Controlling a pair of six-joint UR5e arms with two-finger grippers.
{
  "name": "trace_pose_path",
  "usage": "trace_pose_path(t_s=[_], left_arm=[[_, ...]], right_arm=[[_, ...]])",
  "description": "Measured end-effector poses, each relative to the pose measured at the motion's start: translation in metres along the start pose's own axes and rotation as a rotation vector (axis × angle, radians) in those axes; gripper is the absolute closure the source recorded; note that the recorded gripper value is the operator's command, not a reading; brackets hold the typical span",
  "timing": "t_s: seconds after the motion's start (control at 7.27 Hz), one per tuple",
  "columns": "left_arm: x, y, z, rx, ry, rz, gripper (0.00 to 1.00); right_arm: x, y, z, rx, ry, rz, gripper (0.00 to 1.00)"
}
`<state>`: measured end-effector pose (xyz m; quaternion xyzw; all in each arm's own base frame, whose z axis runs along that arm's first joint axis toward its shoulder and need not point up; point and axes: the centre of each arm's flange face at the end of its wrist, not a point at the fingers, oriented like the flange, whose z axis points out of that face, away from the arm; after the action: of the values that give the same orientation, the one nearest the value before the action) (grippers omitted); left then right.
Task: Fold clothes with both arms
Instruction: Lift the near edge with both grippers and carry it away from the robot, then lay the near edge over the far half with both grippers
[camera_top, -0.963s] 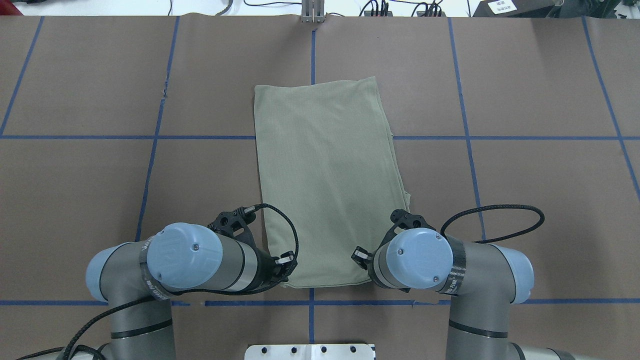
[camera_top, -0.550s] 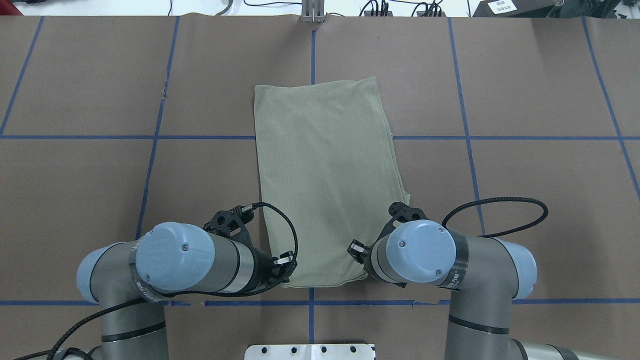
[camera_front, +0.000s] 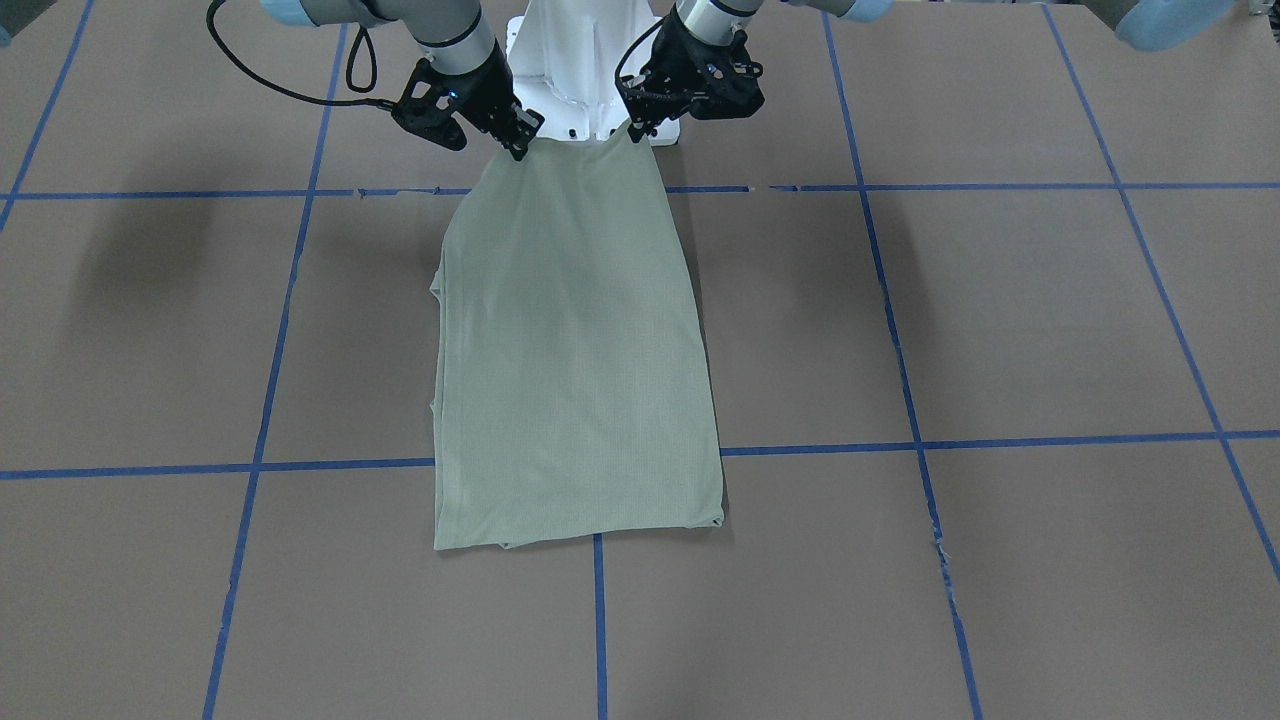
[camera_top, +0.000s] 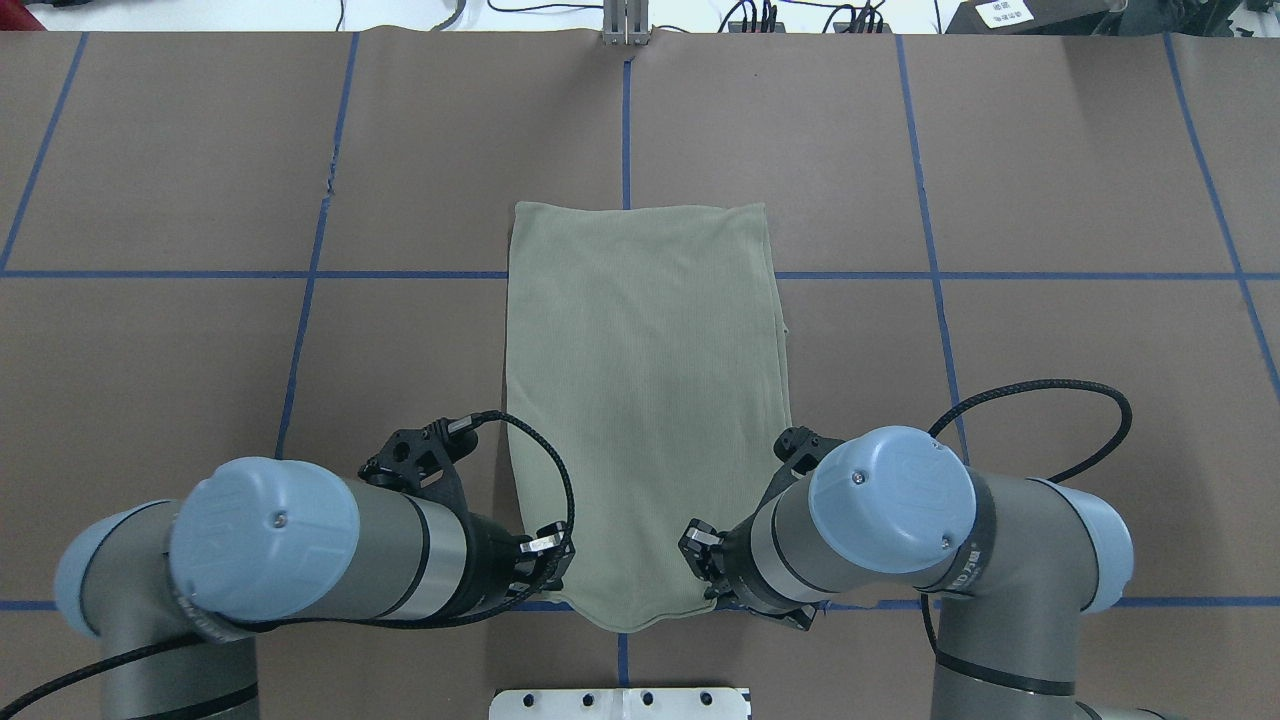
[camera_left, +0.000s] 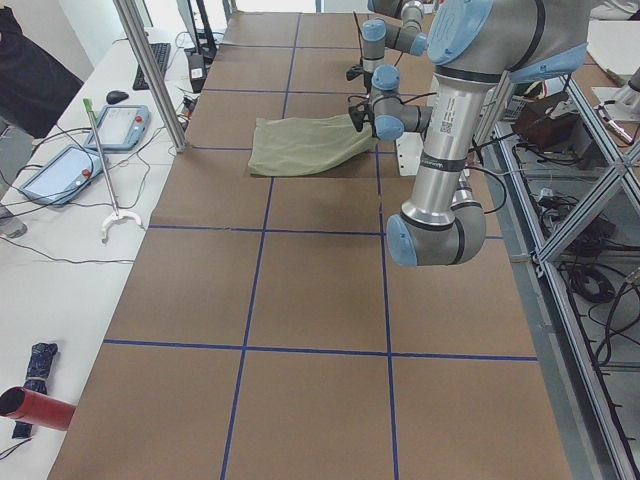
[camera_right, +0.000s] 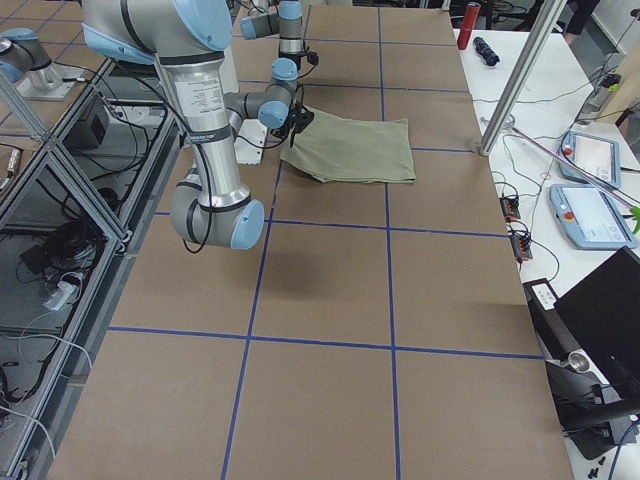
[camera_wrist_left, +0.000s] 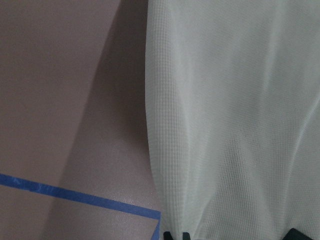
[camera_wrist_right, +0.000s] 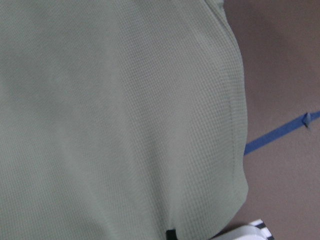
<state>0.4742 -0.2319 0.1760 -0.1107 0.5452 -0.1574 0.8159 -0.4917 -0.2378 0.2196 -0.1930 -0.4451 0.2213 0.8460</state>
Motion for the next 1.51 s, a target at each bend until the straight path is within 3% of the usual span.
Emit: trace_pose_path(t_s=[0.28, 0.41, 0.69, 1.1, 1.51], left_arm=[[-0.004, 0.023, -0.038, -0.022, -0.026, 0.005, 1.0], [-0.005, 0.028, -0.041, -0.031, -0.038, 0.006, 1.0], [-0.002, 0.016, -0.022, -0.003, -0.066, -0.007, 1.0], [0.021, -0.082, -0.012, 0.156, -0.038, -0.075, 1.0], [0.049, -0.141, 0.013, 0.219, 0.01, -0.069, 1.0]], right_arm=[[0.002, 0.012, -0.017, -0.076, 0.001, -0.006, 1.0], [0.002, 0.01, -0.018, -0.077, 0.001, -0.005, 1.0], [-0.009, -0.026, -0.017, -0.002, -0.016, 0.018, 1.0], [-0.038, -0.088, -0.019, 0.149, -0.052, -0.031, 1.0], [-0.085, -0.13, -0.024, 0.222, -0.07, -0.037, 1.0]])
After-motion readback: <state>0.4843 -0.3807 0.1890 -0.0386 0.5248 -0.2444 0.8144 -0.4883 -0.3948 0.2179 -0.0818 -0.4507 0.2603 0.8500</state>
